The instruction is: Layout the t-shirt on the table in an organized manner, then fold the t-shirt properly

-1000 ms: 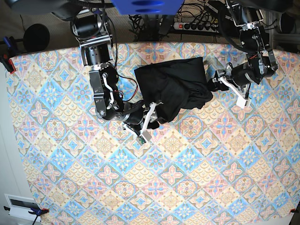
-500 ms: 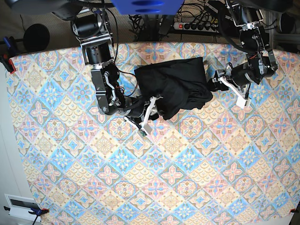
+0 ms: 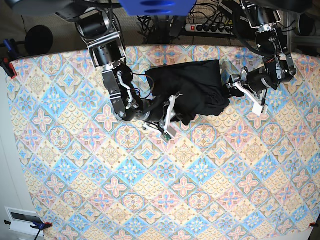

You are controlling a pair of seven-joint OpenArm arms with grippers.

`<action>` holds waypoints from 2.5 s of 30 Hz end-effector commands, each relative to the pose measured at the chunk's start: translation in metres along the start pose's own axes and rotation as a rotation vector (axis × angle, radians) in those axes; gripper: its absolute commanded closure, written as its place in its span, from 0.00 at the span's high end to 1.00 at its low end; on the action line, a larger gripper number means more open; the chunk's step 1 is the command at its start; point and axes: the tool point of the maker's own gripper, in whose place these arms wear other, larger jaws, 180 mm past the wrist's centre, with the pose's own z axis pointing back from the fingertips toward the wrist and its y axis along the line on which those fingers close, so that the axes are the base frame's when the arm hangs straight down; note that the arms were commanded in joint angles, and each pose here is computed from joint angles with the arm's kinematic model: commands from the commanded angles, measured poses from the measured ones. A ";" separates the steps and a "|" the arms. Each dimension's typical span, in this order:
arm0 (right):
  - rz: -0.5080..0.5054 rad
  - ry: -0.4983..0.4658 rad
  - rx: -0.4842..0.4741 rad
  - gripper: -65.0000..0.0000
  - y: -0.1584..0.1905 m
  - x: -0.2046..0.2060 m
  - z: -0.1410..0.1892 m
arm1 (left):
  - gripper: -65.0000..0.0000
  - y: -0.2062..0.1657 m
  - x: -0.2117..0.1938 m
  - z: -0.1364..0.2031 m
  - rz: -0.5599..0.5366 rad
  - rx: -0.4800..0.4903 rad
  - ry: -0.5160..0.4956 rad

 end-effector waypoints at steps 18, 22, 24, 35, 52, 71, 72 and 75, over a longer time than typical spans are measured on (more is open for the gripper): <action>0.002 -0.235 0.096 0.04 0.052 0.041 0.031 | 0.45 -0.003 0.012 0.005 -0.022 -0.012 -0.033; -0.018 -0.276 0.090 0.05 0.039 0.052 0.024 | 0.45 -0.004 0.011 0.005 -0.022 -0.012 -0.033; -0.035 -0.290 0.085 0.07 0.029 0.055 0.018 | 0.45 -0.004 0.011 0.005 -0.021 -0.013 -0.032; 0.048 -0.227 -0.007 0.28 -0.009 0.066 0.006 | 0.45 -0.010 0.012 0.007 -0.009 -0.054 -0.044; 0.081 -0.241 -0.015 0.20 -0.015 0.083 0.008 | 0.45 -0.010 0.014 0.007 -0.008 -0.057 -0.046; 0.161 -0.280 0.039 0.06 0.016 0.087 0.022 | 0.45 -0.010 0.012 0.007 -0.006 -0.056 -0.043; 0.163 -0.288 0.041 0.06 0.020 0.086 0.024 | 0.45 -0.010 0.012 0.007 -0.006 -0.056 -0.043; 0.161 -0.289 0.047 0.06 0.027 0.080 0.027 | 0.45 -0.010 0.012 0.006 -0.005 -0.057 -0.043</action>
